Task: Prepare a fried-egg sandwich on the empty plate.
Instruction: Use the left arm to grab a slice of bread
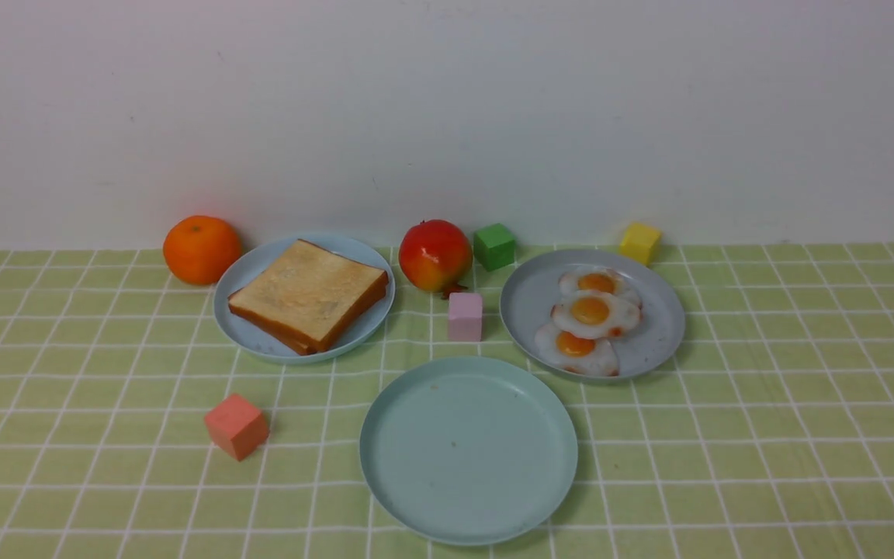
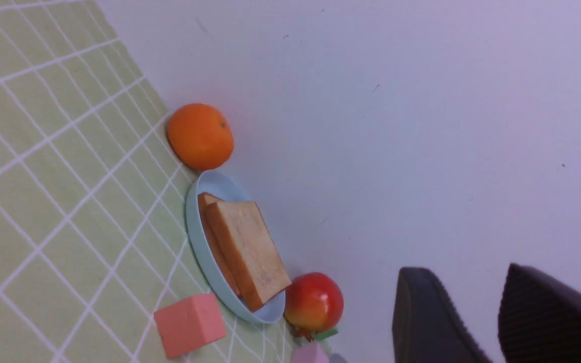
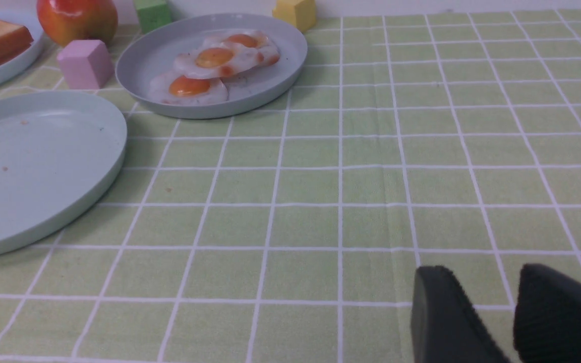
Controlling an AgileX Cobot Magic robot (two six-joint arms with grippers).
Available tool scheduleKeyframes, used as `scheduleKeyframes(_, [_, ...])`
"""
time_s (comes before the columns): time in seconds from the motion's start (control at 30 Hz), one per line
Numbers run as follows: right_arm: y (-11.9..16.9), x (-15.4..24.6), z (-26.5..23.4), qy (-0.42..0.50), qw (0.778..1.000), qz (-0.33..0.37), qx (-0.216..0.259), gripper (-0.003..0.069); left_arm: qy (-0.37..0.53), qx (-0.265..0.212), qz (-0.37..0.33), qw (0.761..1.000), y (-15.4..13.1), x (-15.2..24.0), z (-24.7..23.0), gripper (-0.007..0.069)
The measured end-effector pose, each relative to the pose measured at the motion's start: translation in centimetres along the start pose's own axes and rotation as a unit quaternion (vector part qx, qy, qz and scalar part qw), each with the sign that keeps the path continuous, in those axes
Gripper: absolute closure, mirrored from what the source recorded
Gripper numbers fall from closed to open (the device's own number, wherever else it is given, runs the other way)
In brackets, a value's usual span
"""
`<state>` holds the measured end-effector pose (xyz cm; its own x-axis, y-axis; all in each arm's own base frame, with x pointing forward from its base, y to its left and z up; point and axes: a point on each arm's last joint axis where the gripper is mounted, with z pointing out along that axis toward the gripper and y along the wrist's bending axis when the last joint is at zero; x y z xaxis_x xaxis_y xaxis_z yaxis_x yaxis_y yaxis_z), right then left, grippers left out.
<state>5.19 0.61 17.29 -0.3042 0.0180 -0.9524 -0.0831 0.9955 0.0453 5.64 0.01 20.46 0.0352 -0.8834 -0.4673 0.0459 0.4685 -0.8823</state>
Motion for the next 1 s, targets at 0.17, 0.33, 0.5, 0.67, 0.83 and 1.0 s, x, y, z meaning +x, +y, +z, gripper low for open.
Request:
scheduleKeyframes(0.17, [0.0,0.0,0.0,0.000,1.000,0.000,0.000,0.0419,0.057,0.030,0.090,0.994,-3.2,-0.7,-0.2,0.0454])
scheduleKeyframes(0.33, [0.0,0.0,0.0,0.000,1.000,0.000,0.000,0.0419,0.248,0.014,0.229,0.941,-8.5,-1.1,1.1,0.0555])
scheduleKeyframes(0.5, [0.1,-0.2,0.0,-0.013,1.000,0.017,-0.004,0.0419,0.420,-0.044,0.315,0.850,-11.6,-0.7,4.0,0.0580])
scheduleKeyframes(0.67, [0.4,-1.4,-0.1,-0.080,0.979,0.185,-0.039,0.0419,0.480,-0.072,0.327,0.811,-12.7,0.1,7.5,0.0582])
scheduleKeyframes(0.83, [0.4,-2.3,-0.3,-0.121,0.929,0.343,-0.069,0.0419,0.515,-0.067,0.336,0.786,-12.2,1.2,8.7,0.0639])
scheduleKeyframes(1.0, [1.4,-3.9,-1.2,-0.078,0.919,0.372,-0.108,0.0494,0.520,-0.037,0.357,0.775,-12.8,1.9,9.0,0.0638])
